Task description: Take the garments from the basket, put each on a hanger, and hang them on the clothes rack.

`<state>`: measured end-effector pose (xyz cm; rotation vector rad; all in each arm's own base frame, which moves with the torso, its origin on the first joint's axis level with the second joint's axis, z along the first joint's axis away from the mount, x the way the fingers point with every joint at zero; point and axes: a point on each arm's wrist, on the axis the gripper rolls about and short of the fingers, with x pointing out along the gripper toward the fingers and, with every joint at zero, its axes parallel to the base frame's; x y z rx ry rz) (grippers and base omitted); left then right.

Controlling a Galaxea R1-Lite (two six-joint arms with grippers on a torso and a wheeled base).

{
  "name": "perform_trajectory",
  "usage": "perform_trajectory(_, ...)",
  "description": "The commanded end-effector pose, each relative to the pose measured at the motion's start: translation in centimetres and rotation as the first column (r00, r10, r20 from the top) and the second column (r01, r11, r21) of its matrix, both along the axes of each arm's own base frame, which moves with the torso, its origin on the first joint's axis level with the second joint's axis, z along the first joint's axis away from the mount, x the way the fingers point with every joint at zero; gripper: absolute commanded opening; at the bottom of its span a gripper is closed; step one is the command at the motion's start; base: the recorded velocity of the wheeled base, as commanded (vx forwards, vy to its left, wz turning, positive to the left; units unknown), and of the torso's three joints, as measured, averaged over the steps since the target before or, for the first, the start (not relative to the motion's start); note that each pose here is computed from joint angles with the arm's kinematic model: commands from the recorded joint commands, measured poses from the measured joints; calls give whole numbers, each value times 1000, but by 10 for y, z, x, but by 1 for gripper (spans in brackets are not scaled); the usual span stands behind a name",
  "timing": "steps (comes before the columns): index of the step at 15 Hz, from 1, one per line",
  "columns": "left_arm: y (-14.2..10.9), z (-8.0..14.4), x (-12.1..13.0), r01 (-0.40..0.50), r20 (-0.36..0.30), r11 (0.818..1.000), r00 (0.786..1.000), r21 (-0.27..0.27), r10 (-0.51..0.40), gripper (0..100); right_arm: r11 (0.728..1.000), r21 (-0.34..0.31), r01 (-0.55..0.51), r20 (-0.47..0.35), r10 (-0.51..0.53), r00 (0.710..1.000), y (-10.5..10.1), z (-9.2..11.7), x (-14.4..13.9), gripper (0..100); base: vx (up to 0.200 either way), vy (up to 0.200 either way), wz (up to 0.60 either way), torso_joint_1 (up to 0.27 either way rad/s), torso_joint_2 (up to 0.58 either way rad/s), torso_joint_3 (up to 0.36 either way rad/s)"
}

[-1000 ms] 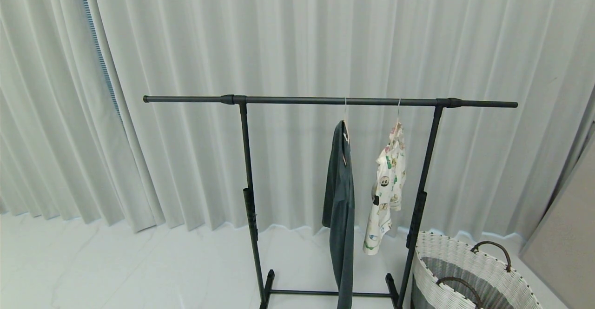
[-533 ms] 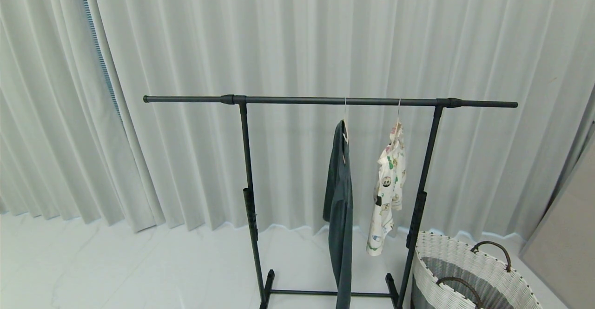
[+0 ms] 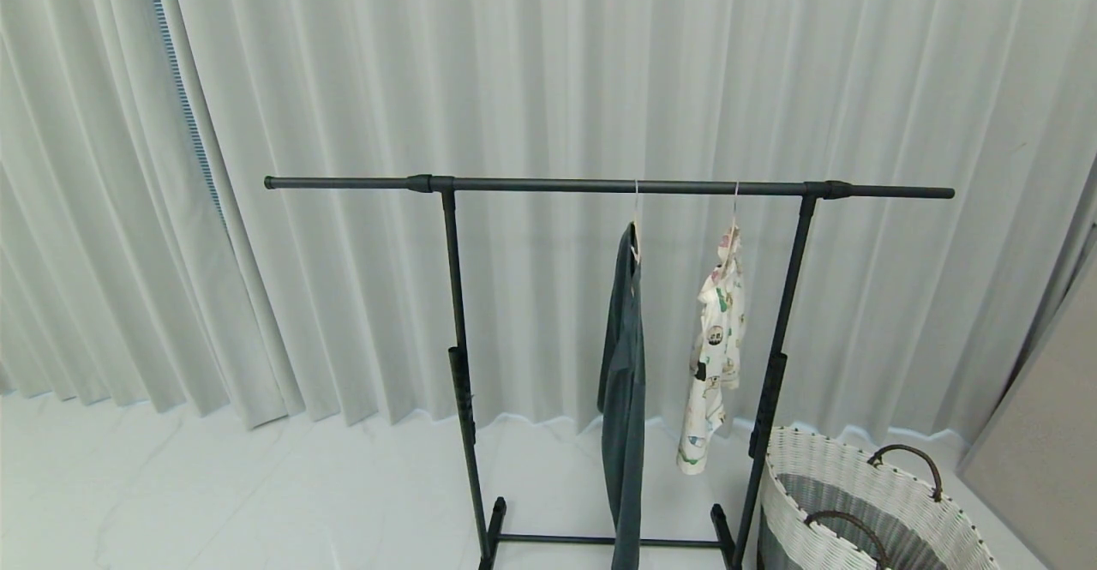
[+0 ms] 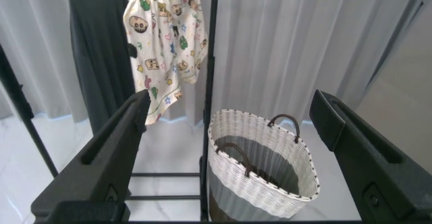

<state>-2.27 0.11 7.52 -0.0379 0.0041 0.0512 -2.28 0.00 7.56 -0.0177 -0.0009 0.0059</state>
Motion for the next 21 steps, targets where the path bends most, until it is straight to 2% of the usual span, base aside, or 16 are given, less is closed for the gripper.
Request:
perform_trajectory(1,0,0,0,-1,1,1000,1000,0,1,100,1000,-2,-2,1,2,1000,0,0,0,100,0,0,0,0,0,0)
perform_trajectory(21,0,0,0,-1,1,1000,1000,0,1,100,1000,-5,-2,1,2,1000,0,0,0,100,0,0,0,0,0,0)
